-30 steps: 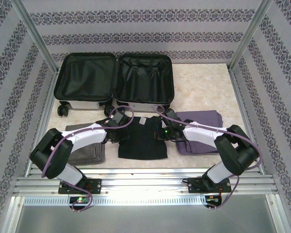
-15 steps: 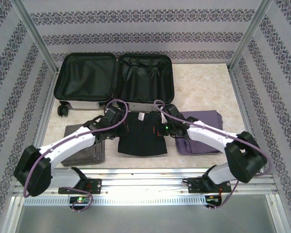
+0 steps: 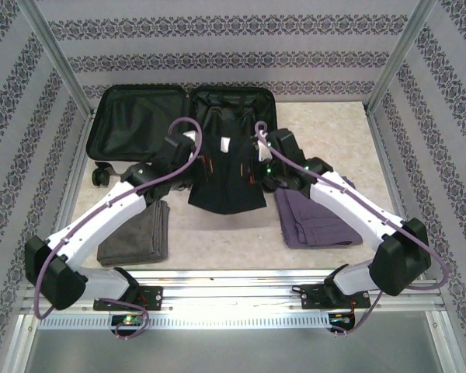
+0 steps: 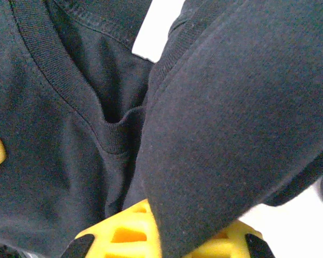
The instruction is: Pack the luggage
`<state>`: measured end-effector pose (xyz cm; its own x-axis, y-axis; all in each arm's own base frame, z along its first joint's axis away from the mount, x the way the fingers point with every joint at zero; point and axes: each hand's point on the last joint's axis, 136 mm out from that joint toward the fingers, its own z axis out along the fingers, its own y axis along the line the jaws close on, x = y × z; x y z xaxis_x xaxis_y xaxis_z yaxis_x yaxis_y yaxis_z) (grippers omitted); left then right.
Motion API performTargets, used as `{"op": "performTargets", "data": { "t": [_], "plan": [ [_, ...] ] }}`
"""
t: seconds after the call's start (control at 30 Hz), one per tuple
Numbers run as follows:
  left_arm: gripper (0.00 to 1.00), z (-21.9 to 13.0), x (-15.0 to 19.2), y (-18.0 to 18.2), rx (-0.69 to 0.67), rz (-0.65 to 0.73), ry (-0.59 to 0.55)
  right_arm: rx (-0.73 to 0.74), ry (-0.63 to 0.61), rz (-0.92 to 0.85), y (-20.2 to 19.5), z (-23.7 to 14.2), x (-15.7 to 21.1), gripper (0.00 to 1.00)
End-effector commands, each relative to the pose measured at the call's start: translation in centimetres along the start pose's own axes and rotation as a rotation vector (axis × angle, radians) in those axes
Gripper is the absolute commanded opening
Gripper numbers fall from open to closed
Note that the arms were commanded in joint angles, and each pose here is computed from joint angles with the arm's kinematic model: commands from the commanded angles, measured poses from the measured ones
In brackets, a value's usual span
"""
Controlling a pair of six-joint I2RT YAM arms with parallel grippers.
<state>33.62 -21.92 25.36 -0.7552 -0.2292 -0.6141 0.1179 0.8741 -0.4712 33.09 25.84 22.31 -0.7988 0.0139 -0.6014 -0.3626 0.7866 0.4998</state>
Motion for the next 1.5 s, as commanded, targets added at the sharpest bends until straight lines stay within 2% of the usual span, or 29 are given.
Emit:
{"op": "performTargets", "data": {
  "t": [0.0,0.3,0.4,0.53,0.67,0.7,0.77,0.8,0.83,0.9,0.97,1.1,1.33,1.47],
  "plan": [
    [0.0,0.8,-3.4,-0.2,0.001,0.079,-0.031,-0.051,-0.044,-0.006,0.5,0.0,-3.7,0.0],
    [0.0,4.8,-14.1,-0.4,0.079,0.098,-0.184,-0.018,-0.12,0.03,-3.3,3.2,-12.5,0.0],
    [0.0,6.6,-16.6,0.0,0.099,0.115,-0.207,-0.007,-0.132,0.052,-5.0,4.4,-15.0,0.0],
    [0.0,10.7,-17.9,1.9,0.087,0.132,-0.193,0.02,-0.128,0.09,-7.9,6.6,-16.9,0.0],
    [0.0,14.7,-18.2,4.4,0.067,0.088,-0.145,0.064,-0.085,0.12,-11.0,9.3,-17.2,0.0],
    [0.07,15.7,-18.1,5.1,0.071,0.071,-0.13,0.083,-0.069,0.13,-11.9,10.0,-17.1,0.0],
    [0.55,17.2,-18.2,6.2,0.093,0.019,-0.101,0.091,-0.035,0.14,-13.3,11.4,-17.1,0.21],
    [0.67,17.7,-18.4,6.7,0.116,-0.012,-0.085,0.09,-0.014,0.146,-13.9,12.2,-17.0,0.33],
    [0.7,18.2,-18.5,7.3,0.13,-0.046,-0.072,0.086,-0.004,0.149,-14.4,12.7,-17.2,0.42],
    [0.74,18.4,-19.0,8.5,0.132,-0.105,-0.07,0.099,0.004,0.166,-15.6,13.1,-17.5,0.55],
    [0.79,17.9,-19.4,9.4,0.123,-0.127,-0.09,0.105,-0.011,0.185,-16.5,12.7,-18.2,0.61],
    [0.86,16.2,-20.0,9.7,0.101,-0.092,-0.149,0.116,-0.051,0.189,-17.4,11.3,-19.0,0.66],
    [0.88,14.0,-20.5,9.5,0.081,-0.068,-0.207,0.13,-0.053,0.157,-16.7,9.3,-18.6,0.66],
    [0.88,12.0,-19.7,8.8,0.092,-0.072,-0.206,0.154,-0.054,0.131,-16.2,6.7,-17.1,0.66]
  ]
}}
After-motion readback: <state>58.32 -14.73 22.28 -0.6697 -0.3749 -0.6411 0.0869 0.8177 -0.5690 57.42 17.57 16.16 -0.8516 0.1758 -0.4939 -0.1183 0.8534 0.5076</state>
